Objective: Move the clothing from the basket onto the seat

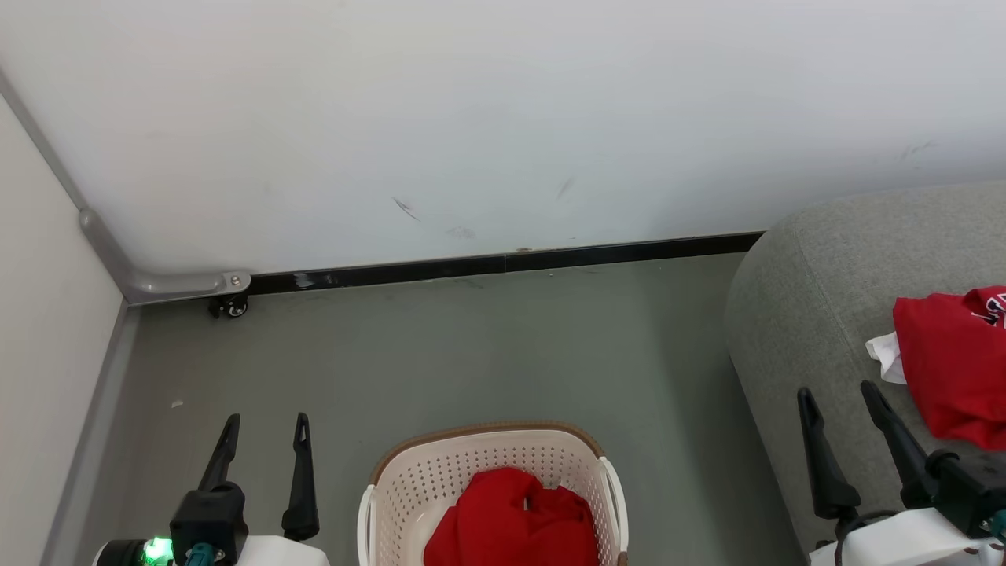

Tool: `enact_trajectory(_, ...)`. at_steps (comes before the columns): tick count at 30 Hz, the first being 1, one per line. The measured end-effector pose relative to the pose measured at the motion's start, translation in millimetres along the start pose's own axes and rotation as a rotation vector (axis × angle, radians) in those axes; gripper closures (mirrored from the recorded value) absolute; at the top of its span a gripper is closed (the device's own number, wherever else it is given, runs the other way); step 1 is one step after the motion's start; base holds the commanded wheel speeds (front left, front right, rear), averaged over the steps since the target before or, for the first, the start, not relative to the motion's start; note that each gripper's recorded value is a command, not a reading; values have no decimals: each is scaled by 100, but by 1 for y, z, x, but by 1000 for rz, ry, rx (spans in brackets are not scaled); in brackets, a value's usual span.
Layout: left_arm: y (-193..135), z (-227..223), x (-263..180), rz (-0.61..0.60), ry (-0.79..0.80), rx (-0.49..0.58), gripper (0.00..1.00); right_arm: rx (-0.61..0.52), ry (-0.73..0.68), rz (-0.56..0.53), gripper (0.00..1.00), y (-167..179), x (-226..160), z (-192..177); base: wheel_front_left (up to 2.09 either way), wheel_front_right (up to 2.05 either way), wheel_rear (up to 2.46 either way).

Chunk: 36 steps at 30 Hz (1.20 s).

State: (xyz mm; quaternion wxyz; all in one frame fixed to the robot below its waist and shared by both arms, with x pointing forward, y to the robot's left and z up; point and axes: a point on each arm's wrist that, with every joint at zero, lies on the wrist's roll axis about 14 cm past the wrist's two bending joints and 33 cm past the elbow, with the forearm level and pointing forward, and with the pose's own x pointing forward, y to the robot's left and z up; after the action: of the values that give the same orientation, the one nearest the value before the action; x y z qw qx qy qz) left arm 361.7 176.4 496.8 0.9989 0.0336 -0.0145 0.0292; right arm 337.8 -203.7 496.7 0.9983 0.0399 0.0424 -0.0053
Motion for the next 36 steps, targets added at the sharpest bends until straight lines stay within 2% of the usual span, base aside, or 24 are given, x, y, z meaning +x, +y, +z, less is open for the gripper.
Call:
enact_trajectory(24, -5, -4, 1, -23, 19, 10, 0, -1, -6, -3, 0, 0, 0, 3, 0, 0, 0)
enact_trajectory(36, -24, -13, 11, -125, 55, 60, 0, -6, 0, -13, 0, -3, 5, 2, 0, 0, 0)
